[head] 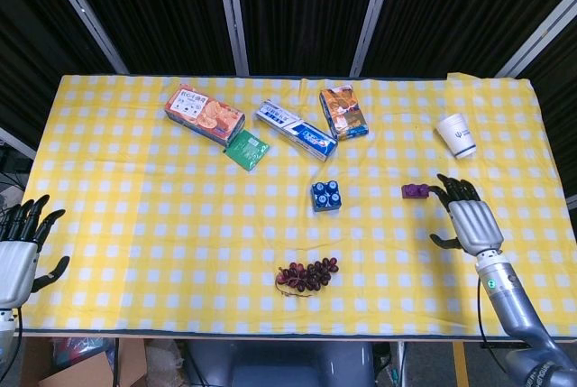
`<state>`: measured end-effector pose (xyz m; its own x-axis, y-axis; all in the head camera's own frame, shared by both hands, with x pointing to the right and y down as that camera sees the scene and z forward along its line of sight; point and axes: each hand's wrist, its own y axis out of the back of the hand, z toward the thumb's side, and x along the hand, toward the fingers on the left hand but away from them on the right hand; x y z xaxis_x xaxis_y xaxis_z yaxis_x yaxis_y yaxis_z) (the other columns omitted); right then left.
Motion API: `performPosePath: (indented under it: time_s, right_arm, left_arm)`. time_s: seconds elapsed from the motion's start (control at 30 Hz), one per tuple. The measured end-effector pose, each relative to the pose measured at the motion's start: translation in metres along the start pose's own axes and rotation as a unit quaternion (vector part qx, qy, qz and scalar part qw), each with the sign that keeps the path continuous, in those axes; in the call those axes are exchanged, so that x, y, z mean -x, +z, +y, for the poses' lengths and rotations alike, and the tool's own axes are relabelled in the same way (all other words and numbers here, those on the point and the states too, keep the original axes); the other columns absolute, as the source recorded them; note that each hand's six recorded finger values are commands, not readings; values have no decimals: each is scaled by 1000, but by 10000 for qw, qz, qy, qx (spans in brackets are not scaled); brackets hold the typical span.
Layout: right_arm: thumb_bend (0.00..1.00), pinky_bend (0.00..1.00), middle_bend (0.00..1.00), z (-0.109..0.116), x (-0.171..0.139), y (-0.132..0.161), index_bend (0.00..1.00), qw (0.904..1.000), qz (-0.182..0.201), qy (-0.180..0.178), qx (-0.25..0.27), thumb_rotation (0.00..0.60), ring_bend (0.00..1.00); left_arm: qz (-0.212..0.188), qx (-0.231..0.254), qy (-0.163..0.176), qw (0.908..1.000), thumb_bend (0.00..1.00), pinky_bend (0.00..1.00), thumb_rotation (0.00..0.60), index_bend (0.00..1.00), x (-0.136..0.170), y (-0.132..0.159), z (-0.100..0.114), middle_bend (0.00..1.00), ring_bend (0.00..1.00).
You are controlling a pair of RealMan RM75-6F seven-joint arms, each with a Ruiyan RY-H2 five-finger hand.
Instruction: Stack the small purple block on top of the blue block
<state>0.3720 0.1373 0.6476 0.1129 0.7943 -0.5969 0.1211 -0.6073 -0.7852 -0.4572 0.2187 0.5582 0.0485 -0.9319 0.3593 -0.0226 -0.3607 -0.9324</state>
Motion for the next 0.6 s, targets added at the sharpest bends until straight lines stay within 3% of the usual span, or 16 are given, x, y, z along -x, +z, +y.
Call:
performPosePath:
  time_s: [0.17,0.6]
  right_arm:
    - [286,0,0,-7,21,5,230,9999,-27,146,87,600,0]
    - [286,0,0,-16,63,9,235,9991,-106,328,-260,600,0]
  left_arm:
    - [12,-28,2,10000,315,50,600,159,0,0,0,0,0]
    - [137,-55,44,9999,315,50,600,159,1,-4,2,0,0]
